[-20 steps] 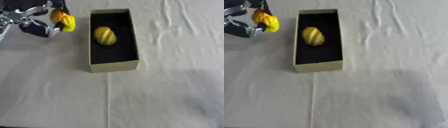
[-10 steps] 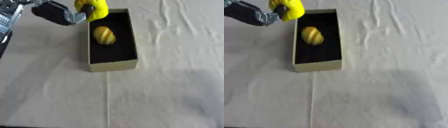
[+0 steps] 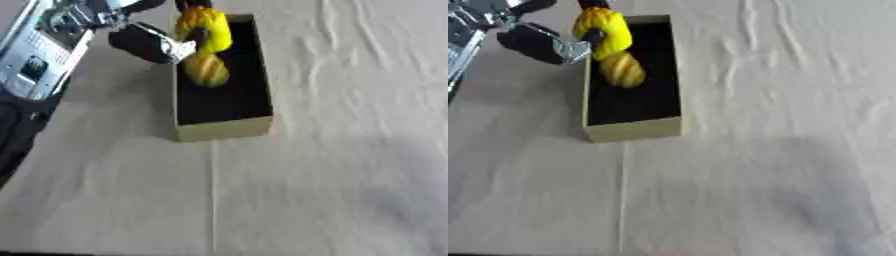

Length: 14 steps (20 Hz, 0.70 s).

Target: Pick up objects on the table and place them in the box.

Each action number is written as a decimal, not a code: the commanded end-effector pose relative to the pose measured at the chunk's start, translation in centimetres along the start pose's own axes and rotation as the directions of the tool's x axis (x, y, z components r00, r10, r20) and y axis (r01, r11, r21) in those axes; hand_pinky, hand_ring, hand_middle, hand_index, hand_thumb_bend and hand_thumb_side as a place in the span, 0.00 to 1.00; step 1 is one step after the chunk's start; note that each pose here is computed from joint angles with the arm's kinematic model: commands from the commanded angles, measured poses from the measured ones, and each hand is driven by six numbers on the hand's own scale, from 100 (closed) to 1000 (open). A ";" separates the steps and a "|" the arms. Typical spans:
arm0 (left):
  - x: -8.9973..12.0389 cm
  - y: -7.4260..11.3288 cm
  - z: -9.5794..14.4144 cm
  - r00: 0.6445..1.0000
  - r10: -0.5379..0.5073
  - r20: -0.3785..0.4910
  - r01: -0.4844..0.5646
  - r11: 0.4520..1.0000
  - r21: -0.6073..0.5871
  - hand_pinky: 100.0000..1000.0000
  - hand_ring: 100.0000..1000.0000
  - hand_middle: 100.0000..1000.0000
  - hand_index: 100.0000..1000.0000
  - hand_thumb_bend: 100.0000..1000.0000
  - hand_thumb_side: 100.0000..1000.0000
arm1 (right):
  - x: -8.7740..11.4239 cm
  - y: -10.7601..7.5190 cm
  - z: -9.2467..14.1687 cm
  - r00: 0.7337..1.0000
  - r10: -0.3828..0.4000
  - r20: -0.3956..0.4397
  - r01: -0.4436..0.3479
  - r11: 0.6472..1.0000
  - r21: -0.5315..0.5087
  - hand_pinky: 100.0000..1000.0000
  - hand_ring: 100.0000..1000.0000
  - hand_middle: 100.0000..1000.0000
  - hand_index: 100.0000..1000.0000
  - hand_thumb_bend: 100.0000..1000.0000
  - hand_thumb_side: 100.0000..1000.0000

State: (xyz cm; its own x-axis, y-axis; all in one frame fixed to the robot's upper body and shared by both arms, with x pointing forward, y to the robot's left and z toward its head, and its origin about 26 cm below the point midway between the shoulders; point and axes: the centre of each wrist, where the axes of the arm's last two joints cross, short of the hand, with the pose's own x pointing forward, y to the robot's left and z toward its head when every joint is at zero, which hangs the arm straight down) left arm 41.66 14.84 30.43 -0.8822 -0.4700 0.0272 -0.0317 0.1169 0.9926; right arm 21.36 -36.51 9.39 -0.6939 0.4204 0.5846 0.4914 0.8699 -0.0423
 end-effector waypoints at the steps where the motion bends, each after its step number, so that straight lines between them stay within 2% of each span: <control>1: -0.4 -0.2 -0.1 0.996 -0.090 -0.009 0.090 0.996 -0.023 0.64 0.64 0.55 0.67 0.00 0.08 | 0.4 -0.4 -0.7 1.000 0.002 0.026 -0.002 1.000 0.013 0.89 0.71 0.64 0.74 0.00 0.54; 3: -0.7 -0.8 -0.2 0.991 -0.130 -0.009 0.129 0.991 -0.042 0.67 0.67 0.58 0.70 0.00 0.07 | 0.4 -0.4 -0.7 1.000 0.002 0.023 -0.002 1.000 0.011 0.89 0.71 0.64 0.74 0.00 0.54; 5: -0.9 -1.2 -0.2 0.988 -0.152 -0.002 0.152 0.987 -0.059 0.73 0.74 0.69 0.81 0.00 0.08 | 0.4 -0.4 -0.7 1.000 0.001 0.021 -0.002 1.000 0.010 0.89 0.71 0.64 0.74 0.00 0.54; 6: -0.8 -1.2 -0.2 0.987 -0.164 0.008 0.164 0.985 -0.059 0.84 0.85 0.79 0.91 0.00 0.24 | 0.4 -0.4 -0.7 1.000 0.002 0.019 -0.002 1.000 0.011 0.89 0.71 0.64 0.74 0.00 0.54; 8: -0.5 -0.8 -0.1 0.982 -0.185 0.026 0.186 0.982 -0.039 0.93 0.94 0.85 0.96 0.00 0.50 | 0.4 -0.4 -0.6 1.000 0.002 0.015 -0.003 1.000 0.012 0.89 0.71 0.64 0.74 0.00 0.54; 9: -0.4 -0.3 0.0 0.979 -0.200 0.031 0.201 0.979 -0.018 0.93 0.94 0.85 0.96 0.00 0.52 | 0.4 -0.4 -0.6 1.000 0.003 0.014 -0.003 1.000 0.013 0.89 0.71 0.64 0.74 0.00 0.54; 10: -0.3 0.0 0.2 0.977 -0.211 0.033 0.211 0.977 0.006 0.95 0.96 0.86 0.96 0.08 0.67 | 0.4 -0.4 -0.6 1.000 0.003 0.013 -0.003 1.000 0.012 0.89 0.71 0.64 0.74 0.00 0.54; 11: -0.2 0.3 0.3 0.975 -0.219 0.035 0.218 0.976 0.028 0.96 0.97 0.87 0.96 0.13 0.73 | 0.4 -0.4 -0.6 1.000 0.003 0.012 -0.003 1.000 0.012 0.89 0.71 0.63 0.74 0.00 0.54; 12: -0.1 0.6 0.4 0.974 -0.225 0.035 0.223 0.974 0.046 0.96 0.98 0.87 0.97 0.18 0.74 | 0.4 -0.4 -0.6 1.000 0.004 0.011 -0.004 1.000 0.011 0.89 0.71 0.63 0.74 0.00 0.54; 14: 0.2 1.2 0.6 0.972 -0.231 0.035 0.228 0.971 0.078 0.95 0.98 0.87 0.97 0.18 0.73 | 0.4 -0.4 -0.5 1.000 0.005 0.009 -0.005 1.000 0.012 0.89 0.71 0.63 0.74 0.00 0.54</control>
State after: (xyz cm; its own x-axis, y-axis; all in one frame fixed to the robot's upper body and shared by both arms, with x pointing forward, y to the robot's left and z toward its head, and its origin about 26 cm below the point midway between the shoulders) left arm 41.69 14.87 29.82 -0.8775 -0.4494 -0.1676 -0.2142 0.0545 0.9753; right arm 21.31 -36.54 9.35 -0.6890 0.4159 0.5936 0.4870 0.8722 -0.0458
